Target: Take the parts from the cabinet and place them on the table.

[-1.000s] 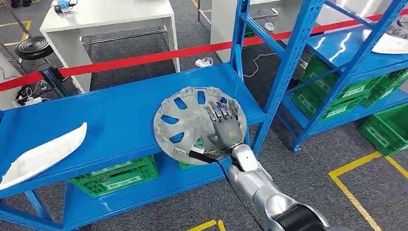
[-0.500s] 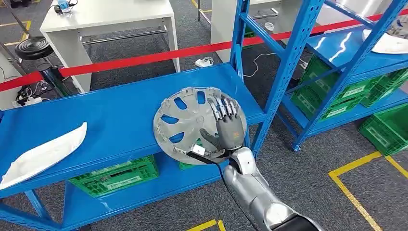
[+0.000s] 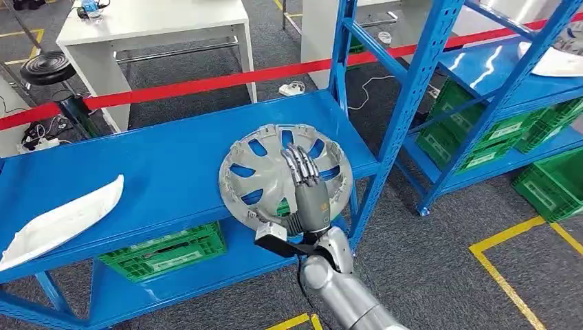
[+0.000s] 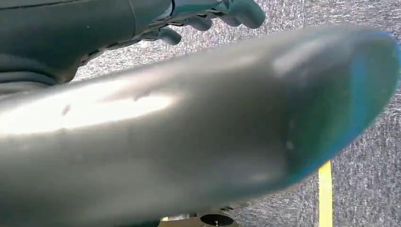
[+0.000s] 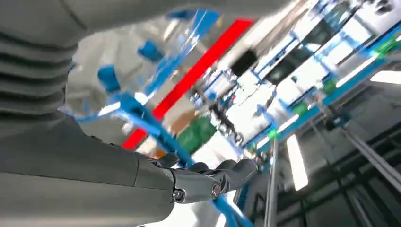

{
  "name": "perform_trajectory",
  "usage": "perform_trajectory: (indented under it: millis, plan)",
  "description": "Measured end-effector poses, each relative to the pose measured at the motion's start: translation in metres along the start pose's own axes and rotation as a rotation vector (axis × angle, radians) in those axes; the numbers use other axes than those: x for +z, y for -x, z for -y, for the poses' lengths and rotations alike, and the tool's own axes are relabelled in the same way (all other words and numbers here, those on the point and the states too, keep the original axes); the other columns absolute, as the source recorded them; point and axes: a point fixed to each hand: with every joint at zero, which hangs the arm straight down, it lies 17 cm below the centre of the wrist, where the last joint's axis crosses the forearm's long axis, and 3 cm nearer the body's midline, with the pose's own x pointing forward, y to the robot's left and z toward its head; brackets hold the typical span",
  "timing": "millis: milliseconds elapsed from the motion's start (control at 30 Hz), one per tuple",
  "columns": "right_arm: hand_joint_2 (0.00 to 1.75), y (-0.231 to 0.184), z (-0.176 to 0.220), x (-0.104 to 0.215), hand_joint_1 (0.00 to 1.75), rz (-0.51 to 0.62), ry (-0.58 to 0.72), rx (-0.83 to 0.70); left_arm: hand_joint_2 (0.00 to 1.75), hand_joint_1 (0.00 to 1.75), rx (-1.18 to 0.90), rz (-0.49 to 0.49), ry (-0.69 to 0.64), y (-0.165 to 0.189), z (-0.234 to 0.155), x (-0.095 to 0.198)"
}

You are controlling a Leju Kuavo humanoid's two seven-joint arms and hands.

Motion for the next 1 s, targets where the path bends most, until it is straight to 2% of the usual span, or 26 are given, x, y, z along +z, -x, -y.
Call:
perform_trajectory:
  millis: [200, 367, 400, 667, 1000]
  plan:
    - [0.0, -0.018, -0.025, 0.014, 0.0, -0.002, -0.071, -0.064, 0.0, 0.0, -0.002, 0.015, 0.002, -0.002, 0.001, 0.0]
    - [0.0, -0.009, -0.038, 0.022, 0.0, -0.058, -0.113, 0.015, 0.0, 0.0, -0.001, 0.026, 0.007, -0.004, 0.002, 0.001]
    - [1.75, -0.005, -0.04, 0.024, 0.0, -0.076, -0.122, 0.04, 0.0, 0.0, -0.001, 0.026, 0.009, -0.004, 0.003, 0.001]
    - [1.75, 0.021, -0.057, 0.041, 0.0, -0.175, -0.205, 0.217, 0.0, 0.0, 0.002, 0.013, 0.013, -0.002, 0.005, 0.002]
    - [1.75, 0.03, -0.067, 0.05, 0.0, -0.195, -0.26, 0.262, 0.0, 0.0, -0.003, 0.005, 0.023, 0.0, 0.008, 0.004]
